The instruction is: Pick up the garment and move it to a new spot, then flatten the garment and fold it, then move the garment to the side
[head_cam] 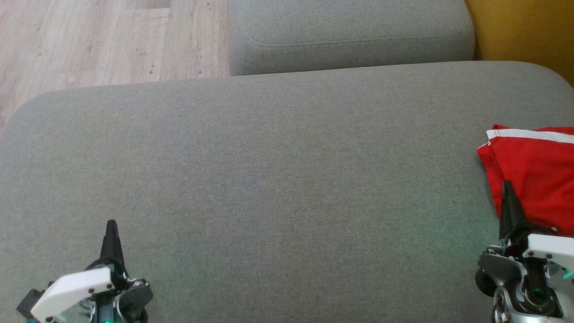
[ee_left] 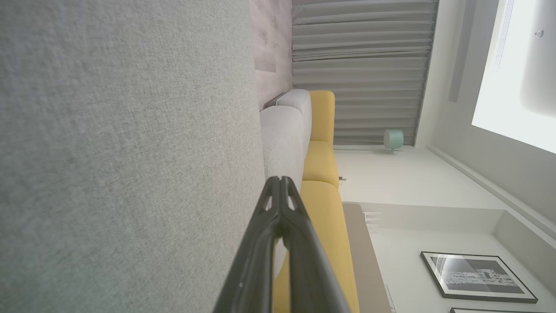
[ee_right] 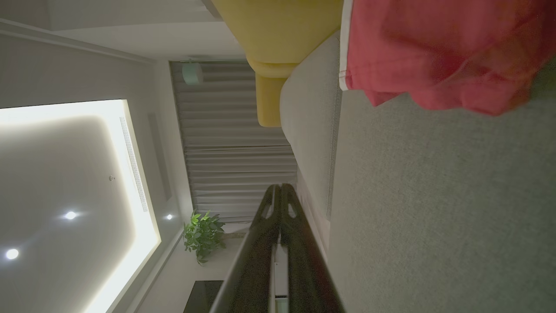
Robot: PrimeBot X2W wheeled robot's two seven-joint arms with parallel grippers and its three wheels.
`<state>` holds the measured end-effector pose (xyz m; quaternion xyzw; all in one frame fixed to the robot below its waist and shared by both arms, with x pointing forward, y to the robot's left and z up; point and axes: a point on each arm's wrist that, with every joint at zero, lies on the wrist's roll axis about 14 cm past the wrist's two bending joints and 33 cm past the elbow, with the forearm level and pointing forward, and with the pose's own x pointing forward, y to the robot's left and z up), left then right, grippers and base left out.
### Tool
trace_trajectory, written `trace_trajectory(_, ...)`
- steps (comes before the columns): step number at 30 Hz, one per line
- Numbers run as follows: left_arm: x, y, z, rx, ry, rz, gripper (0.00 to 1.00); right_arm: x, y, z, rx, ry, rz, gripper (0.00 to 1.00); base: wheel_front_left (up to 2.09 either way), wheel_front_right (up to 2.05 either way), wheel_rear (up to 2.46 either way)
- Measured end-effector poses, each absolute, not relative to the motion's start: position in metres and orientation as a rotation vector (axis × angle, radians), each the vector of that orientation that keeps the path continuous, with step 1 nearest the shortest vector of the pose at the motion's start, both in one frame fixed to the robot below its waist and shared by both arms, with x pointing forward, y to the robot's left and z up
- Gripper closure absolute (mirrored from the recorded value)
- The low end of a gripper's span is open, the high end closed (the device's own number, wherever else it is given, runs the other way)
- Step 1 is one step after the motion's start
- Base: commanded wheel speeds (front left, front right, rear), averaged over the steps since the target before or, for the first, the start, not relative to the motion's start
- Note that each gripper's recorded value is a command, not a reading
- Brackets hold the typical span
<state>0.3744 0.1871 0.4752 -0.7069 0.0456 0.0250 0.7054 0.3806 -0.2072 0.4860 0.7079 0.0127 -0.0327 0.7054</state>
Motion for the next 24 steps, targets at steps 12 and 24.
trace_trajectory(12,0.3744,0.1871,0.4752,-1.571,0.101,0.056,1.00,0.3807,-0.2072,0.4861,1.574,0.028,-0.073,1.00,0.00,0.00,0.00)
trace_trajectory(24,0.3744,0.1871,0.4752,-1.571,0.101,0.056,1.00,0.3807,-0.2072,0.4861,1.574,0.028,-0.073,1.00,0.00,0.00,0.00)
